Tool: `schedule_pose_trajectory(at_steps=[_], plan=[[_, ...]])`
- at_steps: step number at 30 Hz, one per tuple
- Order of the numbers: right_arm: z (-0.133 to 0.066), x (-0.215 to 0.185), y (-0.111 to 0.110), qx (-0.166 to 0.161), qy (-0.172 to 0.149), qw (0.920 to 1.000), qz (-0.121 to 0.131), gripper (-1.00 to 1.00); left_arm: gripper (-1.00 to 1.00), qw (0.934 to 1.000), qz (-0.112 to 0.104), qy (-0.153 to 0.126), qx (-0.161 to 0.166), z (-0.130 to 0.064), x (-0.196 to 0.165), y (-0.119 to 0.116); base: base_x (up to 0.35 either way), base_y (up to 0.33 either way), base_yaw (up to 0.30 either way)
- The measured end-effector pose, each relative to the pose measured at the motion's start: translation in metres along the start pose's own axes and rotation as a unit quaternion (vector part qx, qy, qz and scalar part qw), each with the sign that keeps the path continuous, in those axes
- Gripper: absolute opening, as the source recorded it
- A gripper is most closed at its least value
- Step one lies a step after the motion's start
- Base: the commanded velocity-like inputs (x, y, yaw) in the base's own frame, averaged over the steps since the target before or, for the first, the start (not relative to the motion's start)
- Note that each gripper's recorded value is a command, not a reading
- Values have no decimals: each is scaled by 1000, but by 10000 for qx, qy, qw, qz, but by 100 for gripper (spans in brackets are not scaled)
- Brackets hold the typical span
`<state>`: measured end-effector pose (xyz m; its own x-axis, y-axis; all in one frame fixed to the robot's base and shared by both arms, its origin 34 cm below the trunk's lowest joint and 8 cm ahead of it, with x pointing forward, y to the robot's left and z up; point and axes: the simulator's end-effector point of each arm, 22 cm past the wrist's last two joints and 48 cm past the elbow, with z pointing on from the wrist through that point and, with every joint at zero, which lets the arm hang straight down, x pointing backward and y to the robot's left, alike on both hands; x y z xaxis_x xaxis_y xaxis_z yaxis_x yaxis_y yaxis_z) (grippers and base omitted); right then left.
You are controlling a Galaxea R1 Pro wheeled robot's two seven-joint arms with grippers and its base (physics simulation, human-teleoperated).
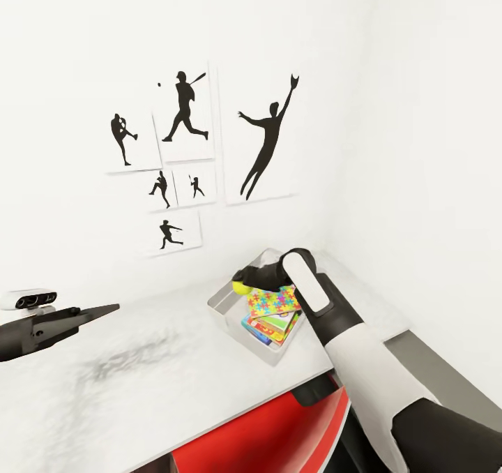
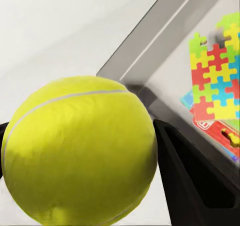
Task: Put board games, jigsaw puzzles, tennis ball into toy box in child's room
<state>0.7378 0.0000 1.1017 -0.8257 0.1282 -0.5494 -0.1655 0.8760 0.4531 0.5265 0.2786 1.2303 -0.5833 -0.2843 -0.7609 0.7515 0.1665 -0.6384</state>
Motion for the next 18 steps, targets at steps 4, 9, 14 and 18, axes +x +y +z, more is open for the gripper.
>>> schedule_pose_trajectory(at_steps=[4, 9, 14, 18], plan=[[-2, -1, -3, 260, 18, 9996, -124, -100, 100, 10000, 1, 1, -1, 0, 0, 0, 0, 0, 0], [-4, -1, -12, 473, 53, 9987, -201, -100, 100, 10000, -2, 0, -7, -1, 0, 0, 0, 0, 0], [-6, 1, -20, 557, 134, 9980, -276, -100, 100, 10000, -5, -4, -2, 0, 0, 0, 0, 0, 0], [-6, 1, -21, 570, 149, 9978, -293, -100, 100, 10000, -9, -6, -1, -1, 0, 0, 0, 0, 0]])
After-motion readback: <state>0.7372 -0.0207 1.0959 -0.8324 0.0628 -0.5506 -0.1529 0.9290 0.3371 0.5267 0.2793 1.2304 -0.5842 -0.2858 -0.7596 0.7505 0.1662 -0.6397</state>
